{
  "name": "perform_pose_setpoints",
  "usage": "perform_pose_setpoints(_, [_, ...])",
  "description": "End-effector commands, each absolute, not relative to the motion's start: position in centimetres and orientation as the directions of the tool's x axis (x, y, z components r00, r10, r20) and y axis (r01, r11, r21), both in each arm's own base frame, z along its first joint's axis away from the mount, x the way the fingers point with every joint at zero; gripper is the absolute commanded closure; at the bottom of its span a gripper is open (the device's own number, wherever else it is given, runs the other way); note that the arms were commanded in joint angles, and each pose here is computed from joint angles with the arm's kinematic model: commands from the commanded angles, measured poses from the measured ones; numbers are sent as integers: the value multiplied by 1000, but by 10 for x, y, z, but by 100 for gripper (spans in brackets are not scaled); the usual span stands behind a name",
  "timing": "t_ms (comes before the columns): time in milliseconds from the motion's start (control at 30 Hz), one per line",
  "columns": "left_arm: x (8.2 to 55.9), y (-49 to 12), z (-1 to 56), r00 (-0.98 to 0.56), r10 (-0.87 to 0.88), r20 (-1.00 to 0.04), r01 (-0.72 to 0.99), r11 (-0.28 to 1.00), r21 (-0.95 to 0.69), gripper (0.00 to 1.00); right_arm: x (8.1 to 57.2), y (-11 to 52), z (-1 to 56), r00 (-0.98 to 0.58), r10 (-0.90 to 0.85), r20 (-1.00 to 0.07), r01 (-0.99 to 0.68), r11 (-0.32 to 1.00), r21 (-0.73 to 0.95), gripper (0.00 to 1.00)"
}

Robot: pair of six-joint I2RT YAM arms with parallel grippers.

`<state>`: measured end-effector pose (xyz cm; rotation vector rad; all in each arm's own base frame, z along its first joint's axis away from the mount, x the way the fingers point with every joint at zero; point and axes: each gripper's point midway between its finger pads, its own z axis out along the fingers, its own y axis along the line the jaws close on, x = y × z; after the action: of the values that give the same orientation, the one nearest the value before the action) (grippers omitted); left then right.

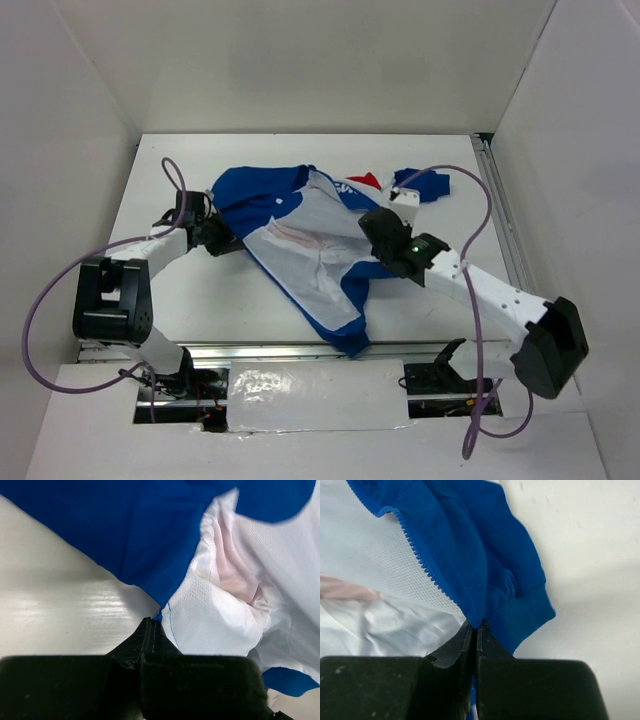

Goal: Zip up the jacket

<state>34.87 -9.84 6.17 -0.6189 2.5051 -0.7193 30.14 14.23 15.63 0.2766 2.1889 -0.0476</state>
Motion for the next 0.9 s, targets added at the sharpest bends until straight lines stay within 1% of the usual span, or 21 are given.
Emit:
perform_pose_setpoints(0, [371, -84, 96, -736, -567, -369, -287, 756, -588, 100, 275, 119, 155, -574, 192, -796, 233, 970, 65, 100])
perform_pose_setpoints(67, [387, -76, 113, -706, -574, -415, -282, 765, -579, 100, 261, 112, 143, -589, 200, -783, 233, 970, 73, 95])
perform_pose_setpoints(100, [392, -63, 120, -684, -600, -416, -312, 755, -577, 100, 252, 105, 141, -589, 217, -779, 239, 967, 88, 89])
perform_pose_setpoints(133, [397, -55, 128, -667, -612, -424, -320, 750, -579, 100, 247, 101, 139, -589, 228, -776, 249, 964, 94, 80])
perform_pose_setpoints(167, [407, -52, 144, -651, -612, -450, -297, 750, -590, 100, 241, 93, 137, -587, 238, -774, 274, 958, 87, 78])
perform_pose_setpoints(200, [409, -48, 150, -646, -616, -450, -300, 747, -593, 100, 235, 87, 136, -571, 274, -774, 298, 947, 116, 72])
perform_pose_setpoints(233, [411, -43, 156, -636, -621, -458, -297, 745, -596, 100, 233, 83, 135, -564, 298, -771, 316, 940, 131, 71])
perform_pose_setpoints(267, [414, -42, 167, -625, -621, -473, -283, 745, -604, 100, 234, 89, 136, -563, 318, -763, 294, 940, 174, 71])
perform_pose_setpoints(333, [417, -41, 176, -614, -612, -498, -253, 750, -611, 100, 233, 95, 135, -574, 310, -758, 239, 949, 207, 58])
perform_pose_setpoints(367, [419, -40, 185, -605, -606, -516, -232, 754, -614, 100, 237, 105, 140, -570, 317, -758, 196, 948, 249, 54])
perform_pose_setpoints(400, [422, -39, 192, -593, -607, -529, -221, 754, -618, 100, 233, 119, 136, -612, 284, -738, 122, 956, 267, 52])
perform_pose_setpoints(500, [438, -31, 215, -563, -604, -563, -175, 754, -633, 100, 234, 134, 134, -630, 243, -738, 61, 962, 265, 54])
perform_pose_setpoints(533, [444, -27, 223, -563, -605, -563, -172, 752, -636, 100, 233, 135, 129, -638, 226, -736, 67, 969, 239, 59])
perform_pose_setpoints(567, [447, -26, 226, -564, -605, -562, -173, 752, -636, 100, 232, 135, 124, -651, 226, -725, 79, 970, 231, 59])
perform_pose_setpoints(600, [449, -27, 226, -569, -600, -562, -171, 755, -633, 100, 234, 133, 122, -649, 225, -727, 96, 972, 215, 68])
perform_pose_setpoints(667, [449, -30, 227, -578, -600, -552, -170, 751, -638, 100, 233, 132, 111, -671, 227, -706, 125, 973, 193, 64])
perform_pose_setpoints(700, [448, -34, 226, -583, -596, -552, -157, 750, -643, 100, 233, 132, 111, -669, 231, -706, 131, 972, 194, 50])
perform_pose_setpoints(767, [444, -39, 224, -581, -583, -568, -125, 754, -645, 99, 232, 136, 104, -683, 215, -698, 126, 976, 178, 39])
perform_pose_setpoints(800, [442, -40, 224, -583, -585, -564, -130, 752, -646, 86, 233, 138, 104, -682, 208, -701, 117, 977, 176, 37])
perform_pose_setpoints(833, [441, -38, 222, -585, -586, -560, -139, 753, -643, 43, 233, 140, 105, -682, 203, -702, 110, 978, 176, 36])
perform_pose_setpoints(867, [436, -38, 217, -601, -588, -541, -160, 752, -640, 20, 235, 143, 106, -681, 199, -705, 102, 979, 178, 36])
